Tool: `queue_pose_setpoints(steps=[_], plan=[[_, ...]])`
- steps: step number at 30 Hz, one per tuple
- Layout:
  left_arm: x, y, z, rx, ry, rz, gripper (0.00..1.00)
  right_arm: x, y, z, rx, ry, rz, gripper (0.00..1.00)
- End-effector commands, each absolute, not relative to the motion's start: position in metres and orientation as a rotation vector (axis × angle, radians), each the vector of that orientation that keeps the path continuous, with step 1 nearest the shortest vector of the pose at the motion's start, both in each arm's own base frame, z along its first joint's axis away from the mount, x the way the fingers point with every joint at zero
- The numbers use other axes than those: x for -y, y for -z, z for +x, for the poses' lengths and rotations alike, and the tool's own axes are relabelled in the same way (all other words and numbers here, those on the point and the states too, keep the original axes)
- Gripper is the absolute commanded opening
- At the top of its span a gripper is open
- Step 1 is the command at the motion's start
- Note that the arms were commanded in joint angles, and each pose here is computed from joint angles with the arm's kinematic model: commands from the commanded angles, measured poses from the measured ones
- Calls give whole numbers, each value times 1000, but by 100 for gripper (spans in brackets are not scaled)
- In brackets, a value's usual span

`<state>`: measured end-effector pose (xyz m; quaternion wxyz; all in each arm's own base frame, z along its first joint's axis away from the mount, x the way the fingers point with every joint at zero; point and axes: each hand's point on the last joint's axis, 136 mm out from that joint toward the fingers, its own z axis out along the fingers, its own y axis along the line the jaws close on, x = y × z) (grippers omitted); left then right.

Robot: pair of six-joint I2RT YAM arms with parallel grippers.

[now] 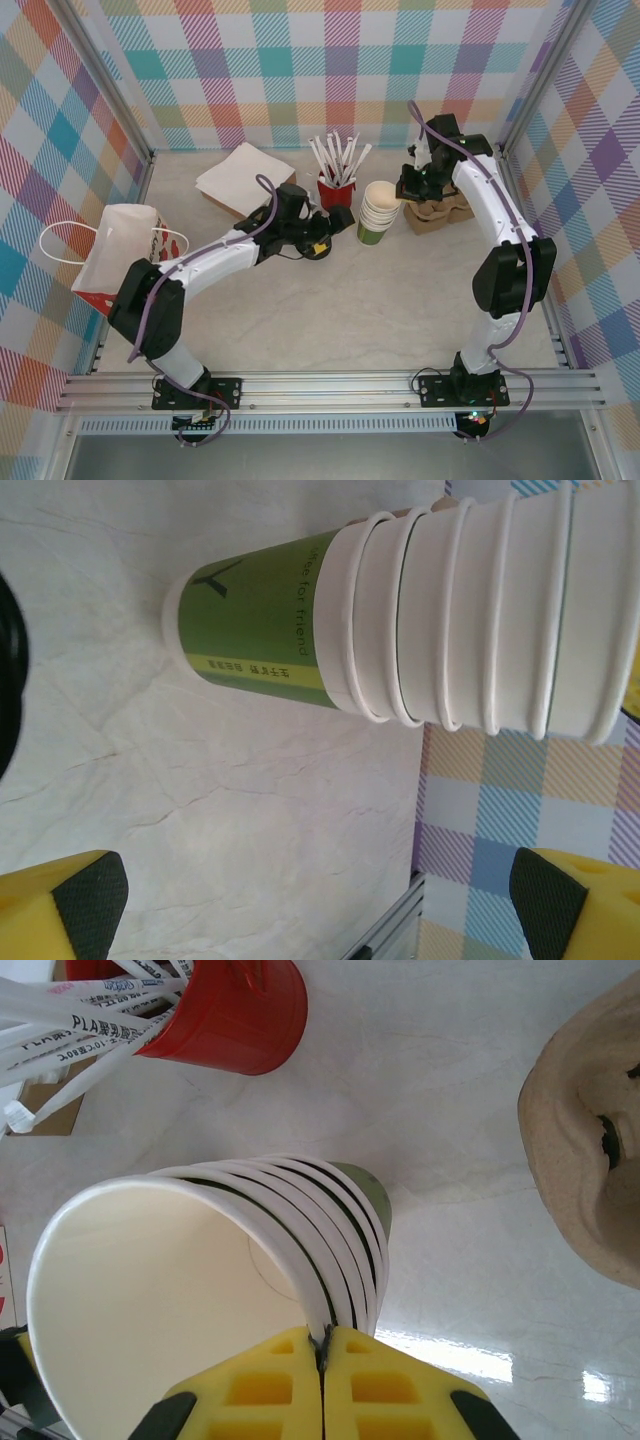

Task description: Pack the takeout coffee

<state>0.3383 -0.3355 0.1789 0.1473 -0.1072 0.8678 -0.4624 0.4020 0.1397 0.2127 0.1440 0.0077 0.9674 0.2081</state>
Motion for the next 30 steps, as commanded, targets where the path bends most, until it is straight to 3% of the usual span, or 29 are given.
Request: queue_pose_setpoints(steps=[1,30], plan=[[355,-198,347,-2439,1448,-319,100,-142,-224,393,-2773,-637,11,6],[387,-191,376,-2362,1600,-396,99,-146,-211,386,-2822,-681,35,6]])
